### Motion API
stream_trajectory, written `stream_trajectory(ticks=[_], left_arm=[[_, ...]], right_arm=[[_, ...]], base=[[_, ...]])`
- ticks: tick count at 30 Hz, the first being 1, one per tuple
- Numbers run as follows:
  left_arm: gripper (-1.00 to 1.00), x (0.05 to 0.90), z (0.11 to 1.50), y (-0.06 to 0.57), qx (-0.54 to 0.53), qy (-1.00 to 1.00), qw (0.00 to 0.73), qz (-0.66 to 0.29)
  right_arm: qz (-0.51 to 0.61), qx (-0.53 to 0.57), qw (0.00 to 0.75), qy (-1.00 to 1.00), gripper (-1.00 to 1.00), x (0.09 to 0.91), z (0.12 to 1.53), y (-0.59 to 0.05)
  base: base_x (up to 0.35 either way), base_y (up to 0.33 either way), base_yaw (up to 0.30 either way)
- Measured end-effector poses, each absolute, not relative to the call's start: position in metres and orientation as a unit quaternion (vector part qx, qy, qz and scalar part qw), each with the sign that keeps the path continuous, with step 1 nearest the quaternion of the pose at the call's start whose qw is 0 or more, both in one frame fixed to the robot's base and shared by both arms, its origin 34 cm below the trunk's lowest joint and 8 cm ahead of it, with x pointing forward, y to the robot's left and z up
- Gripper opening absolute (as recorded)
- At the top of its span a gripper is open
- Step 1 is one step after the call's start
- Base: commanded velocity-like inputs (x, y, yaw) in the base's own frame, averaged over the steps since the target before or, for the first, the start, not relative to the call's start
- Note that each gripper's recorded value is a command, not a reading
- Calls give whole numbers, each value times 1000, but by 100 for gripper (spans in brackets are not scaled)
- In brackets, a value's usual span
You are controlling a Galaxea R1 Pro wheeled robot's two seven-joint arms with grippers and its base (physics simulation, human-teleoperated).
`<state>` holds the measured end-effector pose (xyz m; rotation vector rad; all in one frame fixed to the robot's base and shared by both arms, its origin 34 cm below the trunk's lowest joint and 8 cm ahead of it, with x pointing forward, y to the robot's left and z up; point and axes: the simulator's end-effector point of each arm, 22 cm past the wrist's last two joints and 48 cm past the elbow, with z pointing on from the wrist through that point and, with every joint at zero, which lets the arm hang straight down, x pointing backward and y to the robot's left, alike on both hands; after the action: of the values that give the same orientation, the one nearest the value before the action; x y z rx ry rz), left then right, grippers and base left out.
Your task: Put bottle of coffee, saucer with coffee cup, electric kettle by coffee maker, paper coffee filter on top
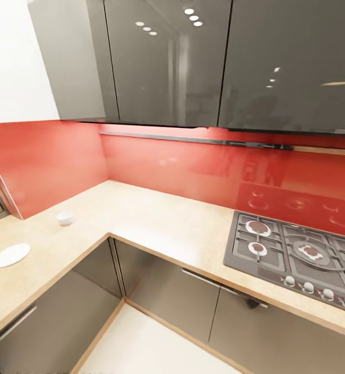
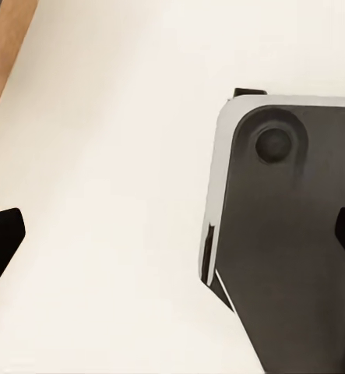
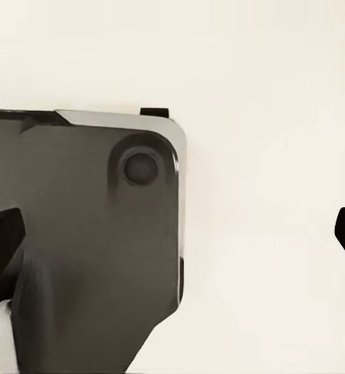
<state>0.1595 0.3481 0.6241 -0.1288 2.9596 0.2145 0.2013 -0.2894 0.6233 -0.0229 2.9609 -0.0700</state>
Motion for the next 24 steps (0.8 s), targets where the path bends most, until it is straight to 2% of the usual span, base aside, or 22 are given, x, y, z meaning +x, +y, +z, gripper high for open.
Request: stream_trajectory(ticks=[5, 24], left_arm=[[100, 161, 624, 345, -44, 993, 88, 69], [100, 168, 624, 341, -45, 992, 97, 65]], right_arm=[[-34, -8, 93, 995, 100, 203, 625, -307], [-34, -8, 101, 994, 100, 209, 626, -306]], base=[[0, 0, 228], [0, 0, 230]])
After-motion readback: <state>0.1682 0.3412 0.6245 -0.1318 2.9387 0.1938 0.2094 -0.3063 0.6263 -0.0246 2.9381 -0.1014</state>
